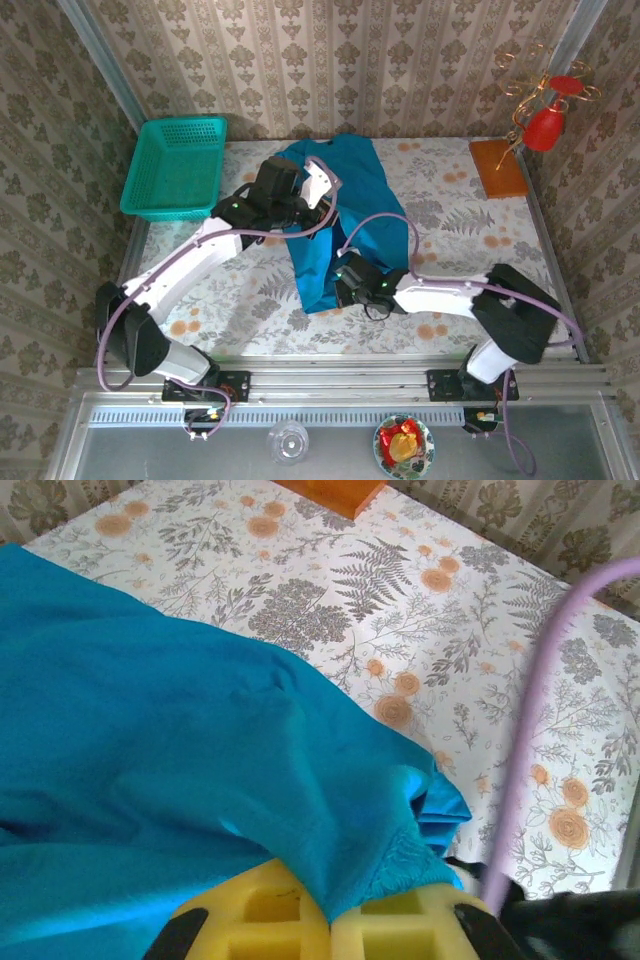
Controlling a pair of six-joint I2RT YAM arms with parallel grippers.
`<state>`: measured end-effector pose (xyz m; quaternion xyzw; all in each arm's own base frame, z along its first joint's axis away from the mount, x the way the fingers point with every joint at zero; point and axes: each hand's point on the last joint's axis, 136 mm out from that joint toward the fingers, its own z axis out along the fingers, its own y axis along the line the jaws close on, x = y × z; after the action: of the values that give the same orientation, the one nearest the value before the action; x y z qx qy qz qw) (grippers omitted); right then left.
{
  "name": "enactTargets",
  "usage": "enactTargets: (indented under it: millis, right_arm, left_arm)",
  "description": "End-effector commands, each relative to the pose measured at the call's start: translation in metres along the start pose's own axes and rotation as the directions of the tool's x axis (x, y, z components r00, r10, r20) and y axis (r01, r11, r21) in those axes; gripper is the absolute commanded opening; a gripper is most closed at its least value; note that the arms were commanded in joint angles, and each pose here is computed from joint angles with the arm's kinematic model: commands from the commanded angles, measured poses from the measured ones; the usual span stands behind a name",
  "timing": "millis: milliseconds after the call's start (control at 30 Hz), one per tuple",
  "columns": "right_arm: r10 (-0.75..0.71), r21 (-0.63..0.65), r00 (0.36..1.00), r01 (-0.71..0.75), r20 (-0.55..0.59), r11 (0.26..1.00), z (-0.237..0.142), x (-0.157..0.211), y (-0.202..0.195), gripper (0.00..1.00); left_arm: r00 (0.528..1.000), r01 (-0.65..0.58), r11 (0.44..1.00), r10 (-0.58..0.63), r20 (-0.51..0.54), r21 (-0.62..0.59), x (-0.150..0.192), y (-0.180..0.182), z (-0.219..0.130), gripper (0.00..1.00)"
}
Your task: Fold the inside-out t-shirt
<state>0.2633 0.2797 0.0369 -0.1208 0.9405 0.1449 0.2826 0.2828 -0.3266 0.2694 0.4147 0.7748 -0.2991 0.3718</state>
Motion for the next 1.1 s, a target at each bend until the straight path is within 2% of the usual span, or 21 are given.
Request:
enactTargets:
  millis: [0,167,367,467,600,667,733,867,967,1067]
  right_arm:
    - [0.054,0.031,0.987,-0.059,0.148,0.998,0.013,-0.043,0.002,0.01]
    - [0.124,0.042,0.965,-0.137,0.230,0.990,0.023,-0.084,-0.010,0.04]
    - [0.169,0.018,0.943,-0.181,0.288,0.983,0.029,-0.134,-0.020,0.16]
    - [0.188,-0.028,0.940,-0.188,0.283,0.982,0.038,-0.158,-0.019,0.20]
    - [0.156,-0.056,0.965,-0.147,0.212,0.988,0.058,-0.177,-0.013,0.30]
    - [0.127,-0.053,0.978,-0.119,0.168,0.991,0.072,-0.182,-0.010,0.39]
    - [0.093,-0.053,0.990,-0.088,0.109,0.995,0.087,-0.182,-0.006,0.51]
    - [0.037,0.001,0.999,-0.037,-0.037,0.999,0.114,-0.171,-0.008,0.66]
    - [0.013,0.033,0.991,-0.009,-0.132,0.999,0.128,-0.159,-0.011,0.82]
    - [-0.005,0.060,0.974,0.019,-0.228,0.998,0.136,-0.143,-0.016,0.88]
  left_arm:
    - [0.997,-0.064,0.997,0.062,0.040,0.031,-0.018,-0.020,-0.023,0.00]
    - [0.994,-0.107,0.992,0.105,0.041,0.068,-0.023,-0.043,-0.033,0.00]
    - [0.983,-0.176,0.977,0.167,0.080,0.121,-0.041,-0.076,-0.046,0.00]
    - [0.977,-0.202,0.970,0.190,0.099,0.135,-0.050,-0.089,-0.054,0.00]
    - [0.964,-0.243,0.959,0.222,0.144,0.148,-0.061,-0.107,-0.067,0.00]
    - [0.960,-0.255,0.952,0.227,0.165,0.171,-0.065,-0.116,-0.074,0.00]
    - [0.955,-0.265,0.946,0.230,0.186,0.188,-0.069,-0.125,-0.081,0.00]
    - [0.948,-0.273,0.938,0.224,0.226,0.215,-0.074,-0.137,-0.097,0.00]
    - [0.940,-0.281,0.932,0.219,0.260,0.230,-0.078,-0.144,-0.110,0.00]
    - [0.930,-0.295,0.927,0.223,0.291,0.232,-0.082,-0.148,-0.124,0.00]
